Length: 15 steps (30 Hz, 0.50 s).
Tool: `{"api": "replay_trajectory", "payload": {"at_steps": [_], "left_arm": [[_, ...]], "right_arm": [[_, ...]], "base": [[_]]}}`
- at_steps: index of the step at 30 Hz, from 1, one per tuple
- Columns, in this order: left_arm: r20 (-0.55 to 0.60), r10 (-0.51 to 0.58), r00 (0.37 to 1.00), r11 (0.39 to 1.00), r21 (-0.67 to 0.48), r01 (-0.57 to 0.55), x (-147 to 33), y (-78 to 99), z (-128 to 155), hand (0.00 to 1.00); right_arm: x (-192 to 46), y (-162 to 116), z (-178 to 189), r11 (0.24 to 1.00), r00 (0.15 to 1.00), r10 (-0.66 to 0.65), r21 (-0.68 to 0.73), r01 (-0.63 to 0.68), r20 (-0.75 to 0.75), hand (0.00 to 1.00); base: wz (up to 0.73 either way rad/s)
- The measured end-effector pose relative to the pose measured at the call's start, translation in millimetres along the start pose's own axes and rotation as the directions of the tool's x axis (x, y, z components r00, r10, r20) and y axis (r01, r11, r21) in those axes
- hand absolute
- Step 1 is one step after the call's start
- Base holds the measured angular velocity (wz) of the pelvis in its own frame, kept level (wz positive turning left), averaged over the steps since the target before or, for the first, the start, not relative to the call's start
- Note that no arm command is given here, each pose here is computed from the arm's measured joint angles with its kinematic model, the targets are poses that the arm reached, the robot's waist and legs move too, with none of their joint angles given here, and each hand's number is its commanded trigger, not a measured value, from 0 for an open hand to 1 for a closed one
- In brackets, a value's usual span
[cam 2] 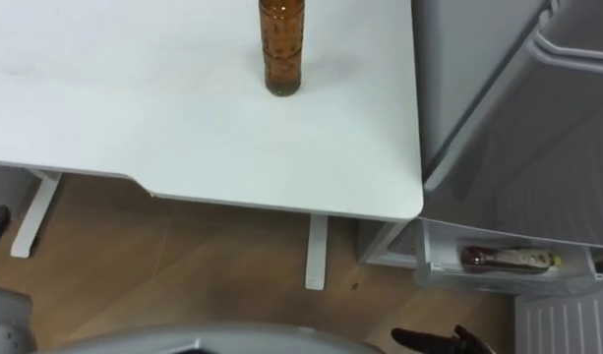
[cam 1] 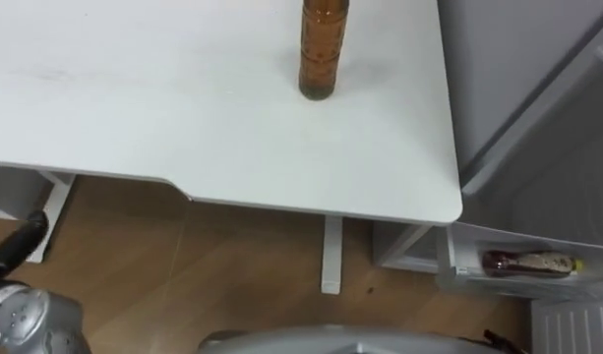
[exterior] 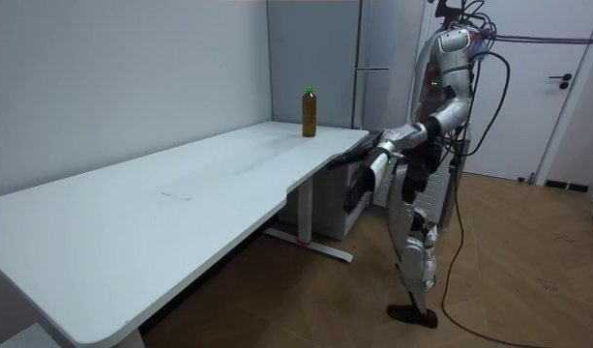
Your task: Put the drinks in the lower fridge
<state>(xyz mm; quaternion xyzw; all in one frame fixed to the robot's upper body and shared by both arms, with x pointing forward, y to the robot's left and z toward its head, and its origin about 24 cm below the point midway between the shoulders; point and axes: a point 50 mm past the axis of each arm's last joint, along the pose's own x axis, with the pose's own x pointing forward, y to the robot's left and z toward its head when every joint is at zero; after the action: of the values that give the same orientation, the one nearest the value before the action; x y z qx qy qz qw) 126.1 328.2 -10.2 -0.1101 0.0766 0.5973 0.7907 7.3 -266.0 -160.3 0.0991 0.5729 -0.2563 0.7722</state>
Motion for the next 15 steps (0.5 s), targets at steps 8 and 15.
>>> {"api": "replay_trajectory", "payload": {"at_steps": [8, 15], "left_arm": [[0.313, -0.172, 0.934, 0.982, -0.023, 0.188, -21.9, -33.3, 60.2, 0.00], [0.438, -0.327, 0.838, 0.926, -0.031, 0.377, -43.7, -61.4, 87.9, 0.00]], "right_arm": [[-2.0, 4.7, -15.8, 0.997, 0.998, 0.042, 0.070, -0.039, -0.043, 0.00], [-2.0, 6.8, -21.7, 0.994, 0.996, 0.056, 0.101, -0.049, -0.072, 0.00]], "base": [[0.05], [-0.02]]}}
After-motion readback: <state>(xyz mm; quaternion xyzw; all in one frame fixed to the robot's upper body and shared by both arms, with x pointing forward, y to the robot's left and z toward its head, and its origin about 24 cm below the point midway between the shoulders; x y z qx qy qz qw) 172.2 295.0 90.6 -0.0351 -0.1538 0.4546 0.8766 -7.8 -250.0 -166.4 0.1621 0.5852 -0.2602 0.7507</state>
